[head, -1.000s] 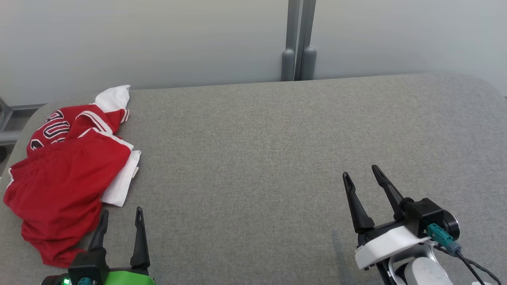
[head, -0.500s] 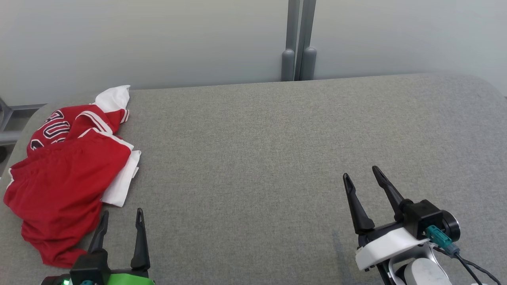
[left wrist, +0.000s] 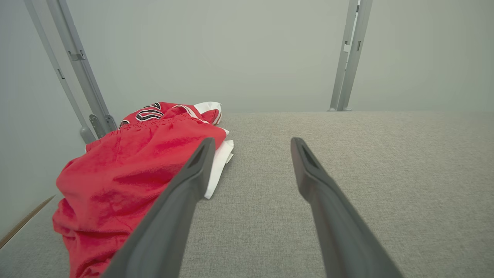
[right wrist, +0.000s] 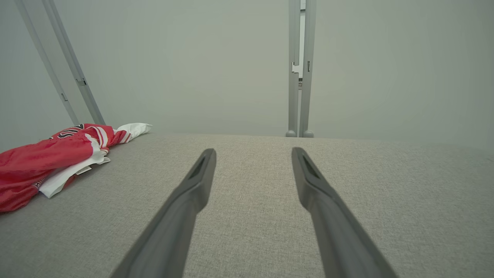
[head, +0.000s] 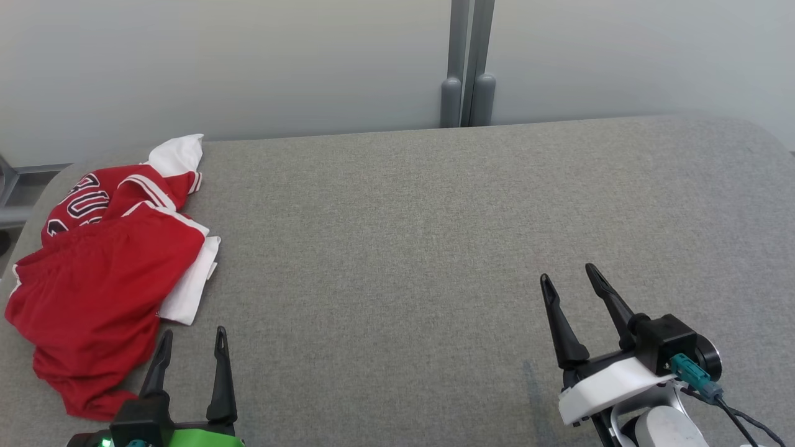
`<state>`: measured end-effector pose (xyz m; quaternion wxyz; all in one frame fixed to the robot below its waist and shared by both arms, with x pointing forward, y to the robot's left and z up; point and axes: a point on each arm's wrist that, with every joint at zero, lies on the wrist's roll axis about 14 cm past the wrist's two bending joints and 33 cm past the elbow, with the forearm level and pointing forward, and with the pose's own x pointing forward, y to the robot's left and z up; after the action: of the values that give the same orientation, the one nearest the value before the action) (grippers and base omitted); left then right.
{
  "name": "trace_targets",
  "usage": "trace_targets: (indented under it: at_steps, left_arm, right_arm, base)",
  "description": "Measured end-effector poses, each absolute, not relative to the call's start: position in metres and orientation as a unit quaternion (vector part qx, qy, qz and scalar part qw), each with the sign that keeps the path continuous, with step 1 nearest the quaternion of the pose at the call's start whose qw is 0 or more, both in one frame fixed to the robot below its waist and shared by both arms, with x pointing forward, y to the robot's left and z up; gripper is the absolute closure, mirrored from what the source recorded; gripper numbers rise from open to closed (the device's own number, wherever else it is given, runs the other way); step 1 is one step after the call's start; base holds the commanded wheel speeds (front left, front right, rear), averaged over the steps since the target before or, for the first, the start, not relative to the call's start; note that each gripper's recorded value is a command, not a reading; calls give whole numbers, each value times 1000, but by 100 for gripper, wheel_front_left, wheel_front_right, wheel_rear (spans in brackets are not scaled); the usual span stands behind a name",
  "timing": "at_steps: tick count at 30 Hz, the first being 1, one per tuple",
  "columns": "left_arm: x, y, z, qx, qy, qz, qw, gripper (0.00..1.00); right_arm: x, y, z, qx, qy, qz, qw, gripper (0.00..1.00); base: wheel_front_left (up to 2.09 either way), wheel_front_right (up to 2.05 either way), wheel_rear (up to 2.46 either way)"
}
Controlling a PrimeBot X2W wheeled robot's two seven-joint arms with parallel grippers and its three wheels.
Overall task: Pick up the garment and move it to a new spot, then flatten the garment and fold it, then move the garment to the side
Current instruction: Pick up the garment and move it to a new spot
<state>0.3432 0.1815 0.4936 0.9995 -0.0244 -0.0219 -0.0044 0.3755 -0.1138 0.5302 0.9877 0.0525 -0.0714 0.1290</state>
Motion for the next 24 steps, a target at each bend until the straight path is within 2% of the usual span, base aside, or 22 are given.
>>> trace_targets:
  at_steps: [16,24]
  left_arm:
    - [339,187,491,-28,-18,5,999,0]
    - [325,208,491,-29,-19,41,999,0]
  right_arm:
    - [379,-110,530,53,-70,134,987,0]
    - [383,-84,528,56,-65,171,982,0]
  base:
    - [0,0,0]
    - [0,0,0]
